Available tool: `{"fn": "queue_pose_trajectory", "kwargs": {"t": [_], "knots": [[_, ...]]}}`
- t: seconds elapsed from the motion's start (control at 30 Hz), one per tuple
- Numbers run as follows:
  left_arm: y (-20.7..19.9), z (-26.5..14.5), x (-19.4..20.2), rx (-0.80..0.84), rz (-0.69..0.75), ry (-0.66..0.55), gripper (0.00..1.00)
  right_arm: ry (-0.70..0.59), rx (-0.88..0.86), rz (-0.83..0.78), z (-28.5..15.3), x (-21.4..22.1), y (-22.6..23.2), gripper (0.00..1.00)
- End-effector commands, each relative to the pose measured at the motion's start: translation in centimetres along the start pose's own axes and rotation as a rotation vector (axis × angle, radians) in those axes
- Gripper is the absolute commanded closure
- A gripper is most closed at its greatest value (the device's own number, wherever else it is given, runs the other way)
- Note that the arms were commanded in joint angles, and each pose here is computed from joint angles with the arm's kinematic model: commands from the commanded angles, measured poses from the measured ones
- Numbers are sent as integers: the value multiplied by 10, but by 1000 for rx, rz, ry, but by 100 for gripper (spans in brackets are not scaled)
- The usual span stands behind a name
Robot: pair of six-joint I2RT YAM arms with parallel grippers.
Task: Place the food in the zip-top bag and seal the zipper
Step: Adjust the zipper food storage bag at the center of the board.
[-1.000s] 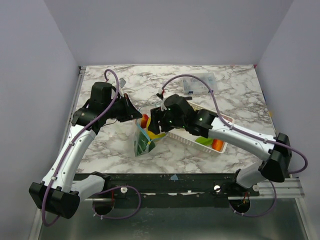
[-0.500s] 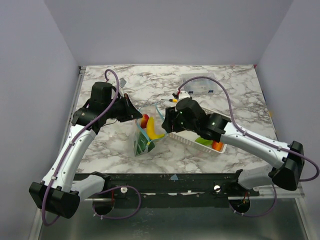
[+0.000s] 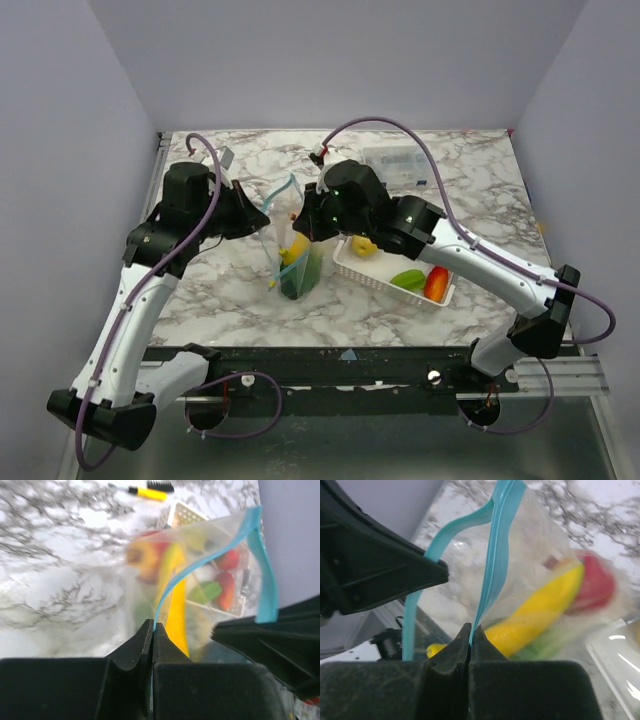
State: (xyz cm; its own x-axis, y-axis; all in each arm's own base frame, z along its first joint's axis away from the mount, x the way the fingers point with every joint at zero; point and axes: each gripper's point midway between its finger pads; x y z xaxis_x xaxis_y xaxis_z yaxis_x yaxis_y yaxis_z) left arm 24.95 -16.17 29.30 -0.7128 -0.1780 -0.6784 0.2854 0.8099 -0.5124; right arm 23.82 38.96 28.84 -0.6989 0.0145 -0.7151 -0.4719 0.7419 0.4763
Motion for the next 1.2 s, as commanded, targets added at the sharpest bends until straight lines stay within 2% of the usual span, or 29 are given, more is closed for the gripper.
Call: {"fn": "queue_pose_trajectory", "kwargs": {"t": [0.0, 0.13, 0.27, 0.4, 0.6, 0.7, 0.93, 1.07, 1.17], "knots": [[17, -27, -23, -136, 37, -169, 100, 71, -36, 10, -12, 8, 20, 100], [22, -2, -5, -99, -15, -87, 100, 90, 37, -3, 20, 36, -8, 100], [25, 17, 11, -64, -51, 9, 100, 74, 125, -20, 38, 42, -28, 100], [16, 2, -2, -38, -21, -15, 100, 26, 111, -37, 26, 13, -13, 100], [-20, -37, -24, 64, 28, -116, 100, -69, -75, -13, -12, -25, 31, 100], [-12, -34, -21, 34, 32, -126, 100, -91, -44, -9, -7, -20, 19, 100], [11, 6, 14, 28, -36, 14, 100, -54, 113, -30, 31, 15, -27, 100], [-4, 2, 9, 94, -42, 33, 100, 14, 164, -43, 49, 22, -31, 100], [-17, -12, -3, 122, -19, -8, 100, 25, 118, -44, 47, 15, -16, 100]]}}
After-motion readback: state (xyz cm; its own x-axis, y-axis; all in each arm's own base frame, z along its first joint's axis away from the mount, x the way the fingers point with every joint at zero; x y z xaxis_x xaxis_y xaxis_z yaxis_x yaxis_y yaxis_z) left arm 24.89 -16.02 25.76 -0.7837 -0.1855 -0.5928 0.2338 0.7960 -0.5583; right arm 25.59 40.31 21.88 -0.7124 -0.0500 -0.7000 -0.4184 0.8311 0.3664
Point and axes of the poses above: each gripper's point midway between its finger pads, its own z axis out along the fingers, its own y axis along the line the jaws close on, x = y × z, and after that the axes turned 7 degrees about z, right-handed
